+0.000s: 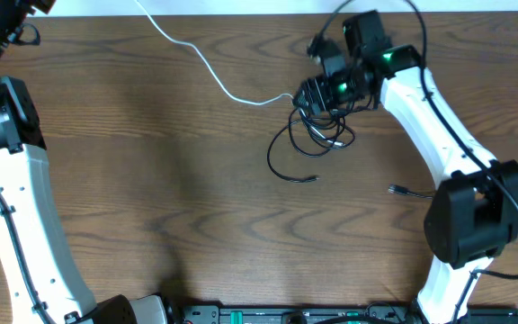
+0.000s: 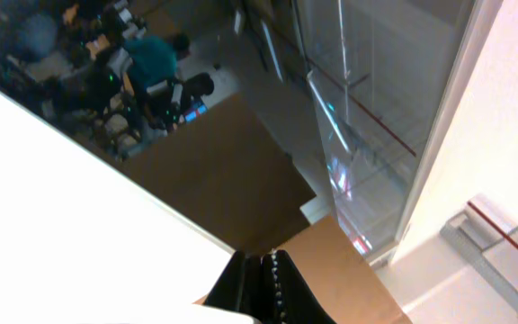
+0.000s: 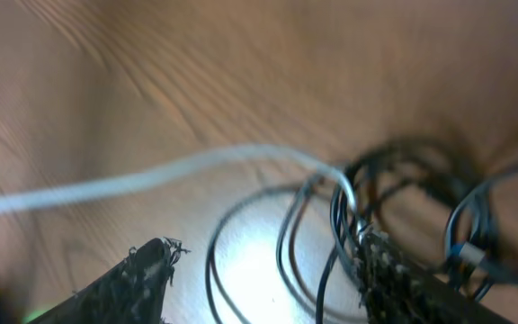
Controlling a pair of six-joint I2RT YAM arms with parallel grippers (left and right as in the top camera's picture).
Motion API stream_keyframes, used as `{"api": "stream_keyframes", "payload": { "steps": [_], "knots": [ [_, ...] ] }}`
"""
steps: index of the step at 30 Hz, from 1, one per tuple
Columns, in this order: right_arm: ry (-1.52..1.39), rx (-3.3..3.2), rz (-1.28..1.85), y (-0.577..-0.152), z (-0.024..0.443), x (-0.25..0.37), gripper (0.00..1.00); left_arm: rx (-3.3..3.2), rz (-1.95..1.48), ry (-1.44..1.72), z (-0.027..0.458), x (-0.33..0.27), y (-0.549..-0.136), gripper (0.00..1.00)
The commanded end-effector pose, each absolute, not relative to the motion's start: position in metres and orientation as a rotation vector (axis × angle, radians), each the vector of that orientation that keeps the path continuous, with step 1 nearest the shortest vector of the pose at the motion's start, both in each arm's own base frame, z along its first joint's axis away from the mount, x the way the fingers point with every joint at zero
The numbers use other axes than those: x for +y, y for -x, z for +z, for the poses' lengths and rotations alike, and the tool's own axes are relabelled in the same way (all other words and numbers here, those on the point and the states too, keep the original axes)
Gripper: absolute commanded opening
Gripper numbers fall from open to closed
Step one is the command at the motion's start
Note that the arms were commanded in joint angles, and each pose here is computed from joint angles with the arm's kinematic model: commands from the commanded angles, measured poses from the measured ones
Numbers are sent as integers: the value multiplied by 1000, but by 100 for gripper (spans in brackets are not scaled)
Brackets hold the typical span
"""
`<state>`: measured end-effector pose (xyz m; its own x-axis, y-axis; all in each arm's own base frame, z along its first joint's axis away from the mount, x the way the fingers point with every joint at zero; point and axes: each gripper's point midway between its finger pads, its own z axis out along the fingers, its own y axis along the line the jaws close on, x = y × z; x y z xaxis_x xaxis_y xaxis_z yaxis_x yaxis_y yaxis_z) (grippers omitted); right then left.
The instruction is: Untangle cables
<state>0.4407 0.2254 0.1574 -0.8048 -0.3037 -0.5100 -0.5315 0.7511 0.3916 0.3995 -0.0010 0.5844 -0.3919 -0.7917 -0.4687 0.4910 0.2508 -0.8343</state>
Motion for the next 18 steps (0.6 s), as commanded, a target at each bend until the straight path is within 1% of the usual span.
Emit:
{"api": "stream_keyframes", "payload": {
  "steps": [1, 5, 10, 14, 15, 16, 18],
  "knots": [
    [678, 2527, 750, -445, 141, 236, 66, 1394, -1431, 207, 601, -15, -378, 7],
    [763, 2506, 733, -453, 117, 242, 65, 1394, -1431, 207, 601, -15, -378, 8],
    [821, 2513, 723, -463, 73, 247, 63, 1393, -1431, 208, 601, -15, -378, 7],
    [822, 2466, 720, -480, 55, 253, 57, 1394, -1431, 208, 601, -15, -378, 7],
    [823, 2444, 717, -486, 51, 255, 54, 1394, -1431, 208, 601, -15, -378, 7],
    [825, 2424, 714, -490, 48, 258, 45, 1394, -1431, 208, 601, -15, -378, 7],
    [805, 2428, 721, -491, 49, 259, 17, 1394, -1431, 208, 601, -15, -378, 7]
  ]
}}
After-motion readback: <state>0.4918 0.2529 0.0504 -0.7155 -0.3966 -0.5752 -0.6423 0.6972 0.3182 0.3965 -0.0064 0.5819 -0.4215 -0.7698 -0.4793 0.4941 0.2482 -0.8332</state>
